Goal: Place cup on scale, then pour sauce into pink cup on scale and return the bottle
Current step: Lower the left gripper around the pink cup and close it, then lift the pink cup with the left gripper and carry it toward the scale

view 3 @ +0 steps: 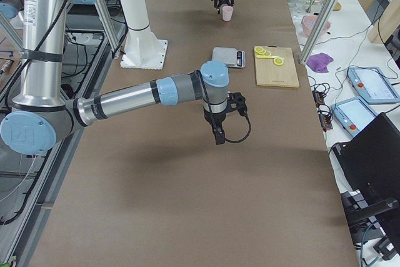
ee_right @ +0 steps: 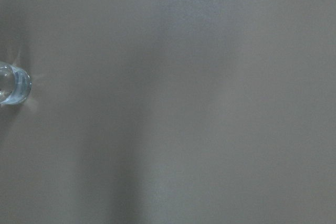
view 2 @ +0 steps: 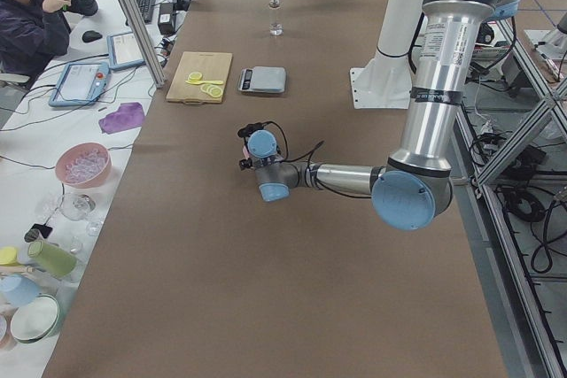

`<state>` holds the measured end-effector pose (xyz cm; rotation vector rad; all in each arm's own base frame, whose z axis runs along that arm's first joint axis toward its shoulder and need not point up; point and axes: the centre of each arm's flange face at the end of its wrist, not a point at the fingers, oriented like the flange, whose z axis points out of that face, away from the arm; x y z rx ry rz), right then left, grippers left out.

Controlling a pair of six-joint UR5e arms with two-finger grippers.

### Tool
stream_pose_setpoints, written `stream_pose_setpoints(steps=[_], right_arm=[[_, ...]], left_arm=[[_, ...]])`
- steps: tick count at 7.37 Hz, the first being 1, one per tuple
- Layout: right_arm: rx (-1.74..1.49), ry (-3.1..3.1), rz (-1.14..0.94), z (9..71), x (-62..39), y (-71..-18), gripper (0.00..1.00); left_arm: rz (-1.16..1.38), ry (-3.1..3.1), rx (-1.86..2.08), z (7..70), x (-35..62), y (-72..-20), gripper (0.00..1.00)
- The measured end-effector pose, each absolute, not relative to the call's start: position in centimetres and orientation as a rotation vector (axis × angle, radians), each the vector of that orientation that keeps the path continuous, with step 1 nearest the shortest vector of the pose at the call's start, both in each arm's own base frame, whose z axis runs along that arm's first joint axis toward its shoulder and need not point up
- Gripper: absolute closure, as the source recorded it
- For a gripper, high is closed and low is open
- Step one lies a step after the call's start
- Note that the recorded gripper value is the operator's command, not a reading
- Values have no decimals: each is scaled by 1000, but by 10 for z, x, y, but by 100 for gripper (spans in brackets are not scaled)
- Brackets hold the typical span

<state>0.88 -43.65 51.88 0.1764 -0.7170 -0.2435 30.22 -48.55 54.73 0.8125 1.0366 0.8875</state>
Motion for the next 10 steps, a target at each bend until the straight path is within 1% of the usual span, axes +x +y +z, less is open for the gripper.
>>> stream_pose_setpoints(steps=[3, 5, 6, 9, 10], right_arm=[[176, -717, -243, 519, 9, -437, 0], [177, -717, -244, 518, 9, -437, 0], [177, -717, -244, 518, 9, -437, 0], [177, -717, -244, 519, 9, -436, 0], [177, -716, -244, 519, 9, -436, 0]], left_arm=[[859, 1051, 802, 542, 303, -486, 3], [853, 1055, 799, 541, 303, -486, 19], [847, 1059, 797, 539, 304, -487, 29], [827, 1071, 787, 535, 306, -489, 49], [825, 1072, 786, 535, 306, -489, 53]])
